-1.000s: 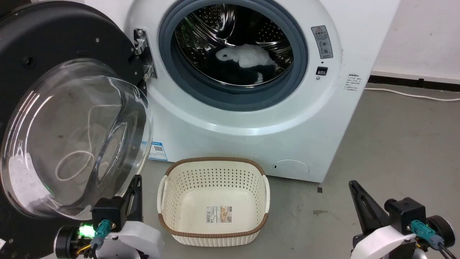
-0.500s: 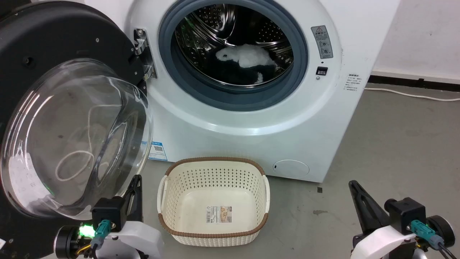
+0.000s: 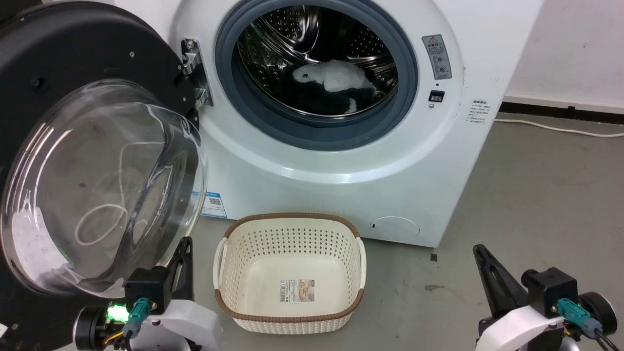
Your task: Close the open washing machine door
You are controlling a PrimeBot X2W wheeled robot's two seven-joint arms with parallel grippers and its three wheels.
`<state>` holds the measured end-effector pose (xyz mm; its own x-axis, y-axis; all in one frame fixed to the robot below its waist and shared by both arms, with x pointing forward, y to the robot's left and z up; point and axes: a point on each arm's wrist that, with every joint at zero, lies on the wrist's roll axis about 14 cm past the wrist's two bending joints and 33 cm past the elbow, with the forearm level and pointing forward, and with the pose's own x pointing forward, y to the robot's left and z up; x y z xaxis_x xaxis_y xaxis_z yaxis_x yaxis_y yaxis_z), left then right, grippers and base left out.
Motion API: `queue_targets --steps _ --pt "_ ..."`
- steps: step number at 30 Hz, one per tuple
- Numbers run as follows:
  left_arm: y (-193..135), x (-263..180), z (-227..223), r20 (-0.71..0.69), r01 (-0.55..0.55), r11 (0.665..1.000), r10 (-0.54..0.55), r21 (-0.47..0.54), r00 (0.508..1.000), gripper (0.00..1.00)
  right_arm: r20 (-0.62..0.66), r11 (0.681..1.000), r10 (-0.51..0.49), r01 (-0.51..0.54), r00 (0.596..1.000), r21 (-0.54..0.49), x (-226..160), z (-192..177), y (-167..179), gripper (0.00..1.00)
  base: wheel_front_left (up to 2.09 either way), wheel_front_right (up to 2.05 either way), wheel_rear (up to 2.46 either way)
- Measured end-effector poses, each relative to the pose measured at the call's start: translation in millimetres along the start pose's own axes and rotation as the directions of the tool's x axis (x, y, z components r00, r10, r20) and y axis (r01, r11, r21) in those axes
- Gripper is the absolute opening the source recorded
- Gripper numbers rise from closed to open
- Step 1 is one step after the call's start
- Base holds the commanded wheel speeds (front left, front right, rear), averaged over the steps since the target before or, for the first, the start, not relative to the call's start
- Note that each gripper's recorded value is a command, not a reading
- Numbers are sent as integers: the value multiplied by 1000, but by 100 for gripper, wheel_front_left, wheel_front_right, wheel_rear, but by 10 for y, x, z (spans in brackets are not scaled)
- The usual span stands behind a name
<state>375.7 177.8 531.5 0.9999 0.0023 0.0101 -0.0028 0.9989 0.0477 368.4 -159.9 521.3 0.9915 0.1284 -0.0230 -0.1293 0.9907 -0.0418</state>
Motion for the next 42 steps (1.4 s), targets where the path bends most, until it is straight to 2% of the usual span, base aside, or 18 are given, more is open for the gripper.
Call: queue_targets --steps 10,11,30,31,32,33,42 --pt "0 0 0 0 0 1000 0 0 1000 0 0 1000 0 0 1000 0 0 0 0 0 0 0 0" --pt "-2 0 0 0 0 1000 0 0 1000 100 0 1000 0 0 1000 0 0 -1 -1 100 0 0 0" --pt "-85 -4 -20 7 23 999 -23 -37 1000 100 11 999 2 -3 1000 36 -7 -15 11 100 0 0 0" --pt "-91 -5 -20 9 25 999 -24 -39 1000 95 13 999 3 -3 1000 40 -7 -15 13 100 0 0 0" --pt "-98 -5 -21 9 27 999 -26 -43 1000 39 15 999 3 -4 1000 44 -8 -16 15 100 0 0 0" --pt "-104 -6 -24 9 28 999 -28 -45 1000 0 15 999 3 -4 1000 49 -8 -19 15 100 0 0 0" --pt "-143 -16 18 32 40 997 -38 -71 999 0 15 997 5 -7 1000 81 -33 -60 31 100 0 0 0"
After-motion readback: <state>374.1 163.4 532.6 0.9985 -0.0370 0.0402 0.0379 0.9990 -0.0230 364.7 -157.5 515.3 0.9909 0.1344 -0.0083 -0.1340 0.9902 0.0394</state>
